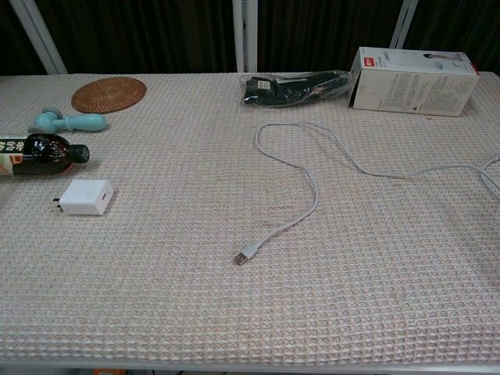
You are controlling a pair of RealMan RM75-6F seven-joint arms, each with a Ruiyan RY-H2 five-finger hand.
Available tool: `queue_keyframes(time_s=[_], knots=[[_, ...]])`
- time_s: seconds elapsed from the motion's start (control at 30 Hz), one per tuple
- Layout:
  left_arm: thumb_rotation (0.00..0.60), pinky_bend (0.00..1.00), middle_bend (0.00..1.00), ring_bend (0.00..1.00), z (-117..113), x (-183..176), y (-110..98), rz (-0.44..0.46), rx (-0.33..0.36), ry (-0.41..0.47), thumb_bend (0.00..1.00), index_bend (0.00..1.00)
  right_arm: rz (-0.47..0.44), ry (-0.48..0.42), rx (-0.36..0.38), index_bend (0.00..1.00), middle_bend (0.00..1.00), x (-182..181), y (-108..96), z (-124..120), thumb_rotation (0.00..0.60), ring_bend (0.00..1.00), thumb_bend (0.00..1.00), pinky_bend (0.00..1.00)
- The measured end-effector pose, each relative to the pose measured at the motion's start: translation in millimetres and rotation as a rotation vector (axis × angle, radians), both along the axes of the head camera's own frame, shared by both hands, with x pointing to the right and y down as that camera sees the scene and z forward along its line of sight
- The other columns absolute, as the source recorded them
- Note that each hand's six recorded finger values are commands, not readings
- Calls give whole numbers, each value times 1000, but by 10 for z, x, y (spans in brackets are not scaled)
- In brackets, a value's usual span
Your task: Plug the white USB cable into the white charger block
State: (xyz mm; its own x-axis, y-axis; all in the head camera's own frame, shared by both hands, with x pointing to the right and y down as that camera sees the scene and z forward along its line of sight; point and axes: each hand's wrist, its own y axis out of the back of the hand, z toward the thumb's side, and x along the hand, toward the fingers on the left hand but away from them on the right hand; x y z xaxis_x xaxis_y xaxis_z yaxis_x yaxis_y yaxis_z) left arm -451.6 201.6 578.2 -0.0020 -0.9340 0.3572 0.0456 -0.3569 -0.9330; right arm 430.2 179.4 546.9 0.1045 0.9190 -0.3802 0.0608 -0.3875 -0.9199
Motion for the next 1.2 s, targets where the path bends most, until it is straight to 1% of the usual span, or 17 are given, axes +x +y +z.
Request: queue_keyframes(time_s=[0.1, 0.2, 0.3, 0.37, 0.43, 0.57, 0.7, 0.83, 1.0, 1.2], knots=[[600, 0, 87, 0, -3, 6, -5, 5, 1, 0, 53, 84, -49, -41, 0, 119, 283, -135, -42, -16, 600, 81, 221, 126], [600, 0, 87, 0, -20, 11, -11, 8, 7, 0, 53, 85, -151, -99, -1, 168, 306, -400, -130, -35, 600, 88, 221, 127], [600, 0, 87, 0, -40, 20, -15, 10, 17, 1, 53, 85, -299, -153, -22, 250, 329, -796, -255, -20, 600, 88, 222, 129], [600, 0, 87, 0, -52, 28, -10, 13, 20, 1, 52, 86, -379, -170, -46, 313, 347, -1019, -302, 13, 600, 91, 221, 133], [600, 0, 87, 0, -70, 27, -6, 14, 24, 0, 53, 86, -469, -182, -83, 332, 361, -1279, -332, 71, 600, 99, 221, 141], [600, 0, 87, 0, -113, 0, 16, 8, 30, -8, 52, 86, -627, -180, -163, 334, 368, -1735, -326, 226, 600, 101, 221, 145], [600, 0, 87, 0, -105, -13, 35, 2, 24, -10, 53, 86, -788, -158, -234, 335, 363, -2216, -251, 417, 600, 100, 217, 146], [600, 0, 87, 0, -83, -26, 48, -3, 18, -8, 53, 86, -900, -144, -270, 336, 330, -2648, -143, 602, 600, 97, 216, 146], [600, 0, 87, 0, -48, -63, 64, -12, 4, -9, 52, 86, -933, -131, -280, 336, 323, -2934, -87, 793, 600, 96, 232, 148], [600, 0, 87, 0, 3, -93, 80, -20, -10, -6, 52, 86, -930, -94, -276, 335, 325, -3050, -49, 997, 600, 96, 261, 148]])
